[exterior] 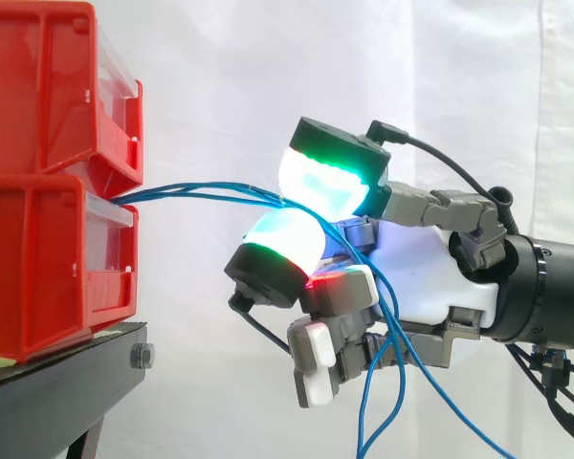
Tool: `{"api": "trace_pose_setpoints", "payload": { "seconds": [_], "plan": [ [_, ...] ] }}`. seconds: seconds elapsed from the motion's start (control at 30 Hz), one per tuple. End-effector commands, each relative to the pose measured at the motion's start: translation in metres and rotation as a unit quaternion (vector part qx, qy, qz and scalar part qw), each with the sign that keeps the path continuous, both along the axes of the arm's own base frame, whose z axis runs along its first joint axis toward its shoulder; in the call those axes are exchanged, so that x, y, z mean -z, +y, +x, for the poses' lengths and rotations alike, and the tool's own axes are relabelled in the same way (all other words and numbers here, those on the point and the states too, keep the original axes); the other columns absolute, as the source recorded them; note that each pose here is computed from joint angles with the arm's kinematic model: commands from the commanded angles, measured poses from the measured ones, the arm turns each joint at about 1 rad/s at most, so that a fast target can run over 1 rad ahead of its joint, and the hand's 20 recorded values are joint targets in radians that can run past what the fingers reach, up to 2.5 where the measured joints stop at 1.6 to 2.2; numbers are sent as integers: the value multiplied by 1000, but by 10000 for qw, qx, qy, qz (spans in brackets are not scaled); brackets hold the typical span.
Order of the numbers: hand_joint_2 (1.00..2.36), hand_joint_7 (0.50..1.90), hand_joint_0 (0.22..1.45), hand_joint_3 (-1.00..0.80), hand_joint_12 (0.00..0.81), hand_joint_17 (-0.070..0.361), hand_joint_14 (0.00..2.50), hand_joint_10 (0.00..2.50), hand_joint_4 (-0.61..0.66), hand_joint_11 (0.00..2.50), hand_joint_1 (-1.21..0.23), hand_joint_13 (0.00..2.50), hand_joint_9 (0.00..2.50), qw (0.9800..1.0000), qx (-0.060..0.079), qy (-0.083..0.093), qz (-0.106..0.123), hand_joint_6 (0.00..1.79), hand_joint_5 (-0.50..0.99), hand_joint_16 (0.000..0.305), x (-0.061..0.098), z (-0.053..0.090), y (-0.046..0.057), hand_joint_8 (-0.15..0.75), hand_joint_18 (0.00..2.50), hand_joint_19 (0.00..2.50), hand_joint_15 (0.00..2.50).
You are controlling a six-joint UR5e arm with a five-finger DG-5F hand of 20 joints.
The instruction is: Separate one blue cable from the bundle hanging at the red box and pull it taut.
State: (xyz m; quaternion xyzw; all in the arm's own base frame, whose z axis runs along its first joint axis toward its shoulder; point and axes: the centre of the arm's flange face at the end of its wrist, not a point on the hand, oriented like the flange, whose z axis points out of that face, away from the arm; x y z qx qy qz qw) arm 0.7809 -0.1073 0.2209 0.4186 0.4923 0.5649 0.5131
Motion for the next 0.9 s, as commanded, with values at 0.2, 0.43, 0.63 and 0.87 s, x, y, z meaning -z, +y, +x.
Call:
{"api": "trace_pose_setpoints", "payload": {
  "seconds": [0.2, 0.43, 0.63, 0.87],
  "plan": [
    [1024, 1144, 635, -142, 460, 120, 21, 22, 239, 1093, -702, 1027, 1051, 10000, 10, 17, -16, 842, -196, 53, 2, 0, 0, 378, 922, 448, 593],
    [1020, 1049, 679, -236, 457, 119, 22, 22, 218, 1104, -768, 996, 998, 10000, 17, -3, -54, 851, -207, 53, 1, 0, 0, 377, 905, 451, 589],
    [1003, 1050, 755, -460, 448, 117, 22, 22, 228, 1107, -832, 980, 971, 10000, 10, 12, -61, 863, -215, 52, 2, 0, 1, 367, 898, 437, 593],
    [1000, 1098, 623, -500, 447, 115, 22, 22, 248, 1101, -773, 988, 1001, 10000, 10, -11, -61, 870, -205, 51, 0, 0, 1, 374, 896, 452, 599]
  ]
}}
